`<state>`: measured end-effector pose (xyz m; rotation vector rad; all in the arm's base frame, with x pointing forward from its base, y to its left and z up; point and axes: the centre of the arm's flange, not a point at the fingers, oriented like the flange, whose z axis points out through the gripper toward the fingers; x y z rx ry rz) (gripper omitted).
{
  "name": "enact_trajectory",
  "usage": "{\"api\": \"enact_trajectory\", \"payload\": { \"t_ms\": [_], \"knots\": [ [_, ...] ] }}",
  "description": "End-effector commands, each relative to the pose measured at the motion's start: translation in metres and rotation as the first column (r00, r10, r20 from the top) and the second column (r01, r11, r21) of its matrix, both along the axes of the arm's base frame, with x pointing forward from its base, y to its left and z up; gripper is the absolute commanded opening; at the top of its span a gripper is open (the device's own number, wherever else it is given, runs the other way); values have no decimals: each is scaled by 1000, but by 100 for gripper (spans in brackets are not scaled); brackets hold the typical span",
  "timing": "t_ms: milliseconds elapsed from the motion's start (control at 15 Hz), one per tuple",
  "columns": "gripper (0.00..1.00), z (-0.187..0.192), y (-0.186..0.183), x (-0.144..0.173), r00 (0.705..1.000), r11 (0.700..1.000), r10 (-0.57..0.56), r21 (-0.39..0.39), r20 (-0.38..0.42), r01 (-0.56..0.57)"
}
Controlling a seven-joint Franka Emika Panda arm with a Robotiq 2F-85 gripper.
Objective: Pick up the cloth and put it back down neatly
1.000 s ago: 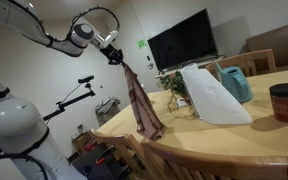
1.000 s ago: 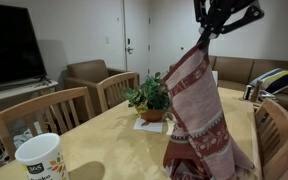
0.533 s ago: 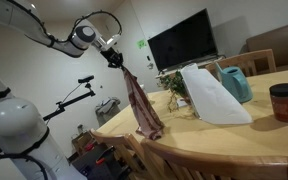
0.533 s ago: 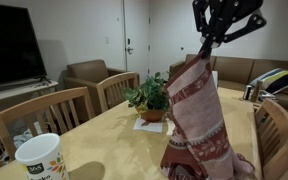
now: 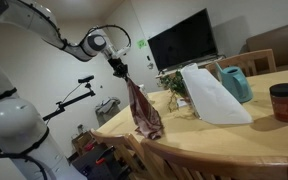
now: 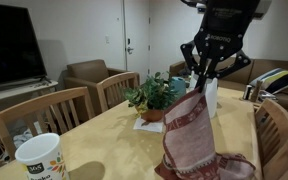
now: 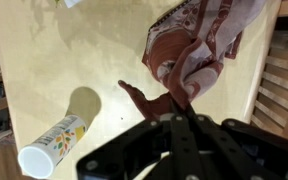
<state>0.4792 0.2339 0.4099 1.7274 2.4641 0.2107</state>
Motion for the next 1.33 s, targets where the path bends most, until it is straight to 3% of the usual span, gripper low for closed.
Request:
{"api": "enact_trajectory", "payload": {
  "t_ms": [0,267,400,467,867,1267],
  "knots": [
    [1,-5,0,26,1000,999,21,-50,-17,-22],
    [1,-9,-15,49,999,993,24,-121,42,-19],
    [1,-7,-18,59,995,996,49,-80,88,-42],
    [1,-11,-20,44,998,994,34,-101,55,-28],
    [3,-15,-19,45,998,995,35,-100,52,-30],
    [1,-26,-3,66,996,987,87,-137,3,-86]
  ]
}}
